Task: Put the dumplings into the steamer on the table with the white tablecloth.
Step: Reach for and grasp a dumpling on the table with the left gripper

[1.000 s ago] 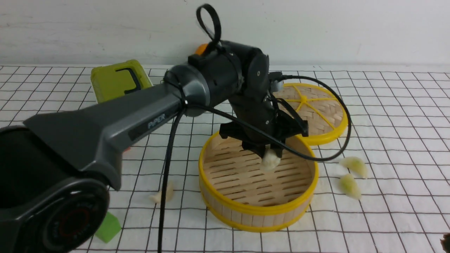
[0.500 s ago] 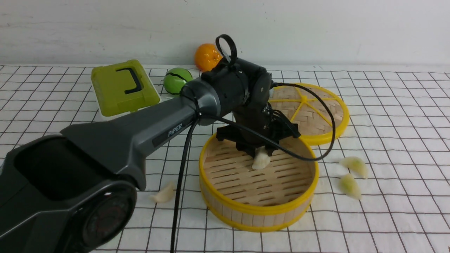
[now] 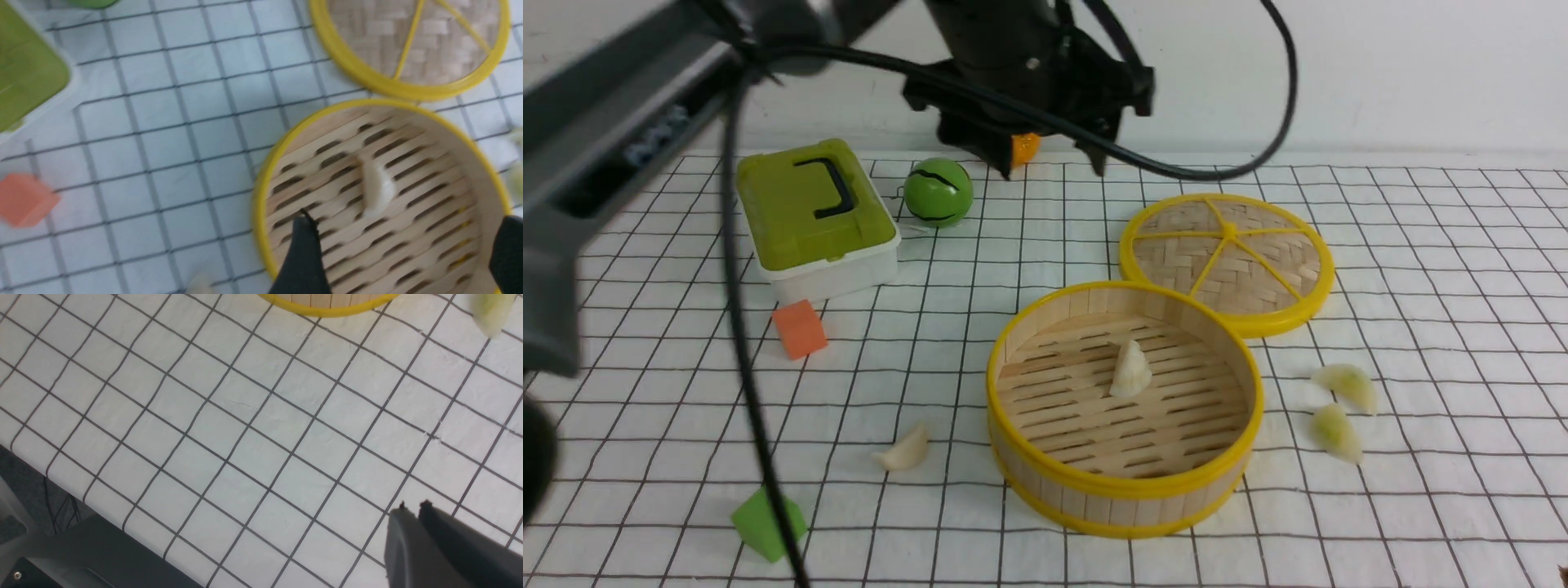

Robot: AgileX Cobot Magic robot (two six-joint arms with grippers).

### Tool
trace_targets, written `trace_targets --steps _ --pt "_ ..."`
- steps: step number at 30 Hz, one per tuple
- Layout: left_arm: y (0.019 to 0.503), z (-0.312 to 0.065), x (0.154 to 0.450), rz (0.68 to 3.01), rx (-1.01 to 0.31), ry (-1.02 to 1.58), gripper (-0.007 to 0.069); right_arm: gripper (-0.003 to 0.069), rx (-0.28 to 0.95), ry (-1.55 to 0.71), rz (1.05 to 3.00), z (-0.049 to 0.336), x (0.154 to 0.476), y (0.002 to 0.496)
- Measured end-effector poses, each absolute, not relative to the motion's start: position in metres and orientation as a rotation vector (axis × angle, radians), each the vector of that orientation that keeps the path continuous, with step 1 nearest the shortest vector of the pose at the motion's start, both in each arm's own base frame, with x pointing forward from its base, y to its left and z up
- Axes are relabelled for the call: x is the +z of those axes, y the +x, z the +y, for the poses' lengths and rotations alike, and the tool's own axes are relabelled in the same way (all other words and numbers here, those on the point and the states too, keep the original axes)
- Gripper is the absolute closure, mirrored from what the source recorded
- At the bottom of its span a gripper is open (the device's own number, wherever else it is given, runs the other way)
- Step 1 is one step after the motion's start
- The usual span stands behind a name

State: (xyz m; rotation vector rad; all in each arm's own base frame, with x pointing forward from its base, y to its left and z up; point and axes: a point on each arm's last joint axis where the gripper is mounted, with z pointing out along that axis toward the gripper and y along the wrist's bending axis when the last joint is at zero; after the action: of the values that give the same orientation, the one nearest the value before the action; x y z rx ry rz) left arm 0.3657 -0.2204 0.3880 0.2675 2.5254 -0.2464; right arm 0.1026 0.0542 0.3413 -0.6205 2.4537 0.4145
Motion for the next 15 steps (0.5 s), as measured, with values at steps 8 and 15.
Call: trace_targets --steps 8,15 --pt "0.318 -0.133 0.315 2.791 -0.027 0.262 0.0152 0.0618 0.417 -0.613 2.440 0.055 0.342 0.104" --pt "0.327 -0.134 0.249 2.789 -0.076 0.378 0.0155 0.0613 0.422 -0.601 2.418 0.055 0.343 0.105"
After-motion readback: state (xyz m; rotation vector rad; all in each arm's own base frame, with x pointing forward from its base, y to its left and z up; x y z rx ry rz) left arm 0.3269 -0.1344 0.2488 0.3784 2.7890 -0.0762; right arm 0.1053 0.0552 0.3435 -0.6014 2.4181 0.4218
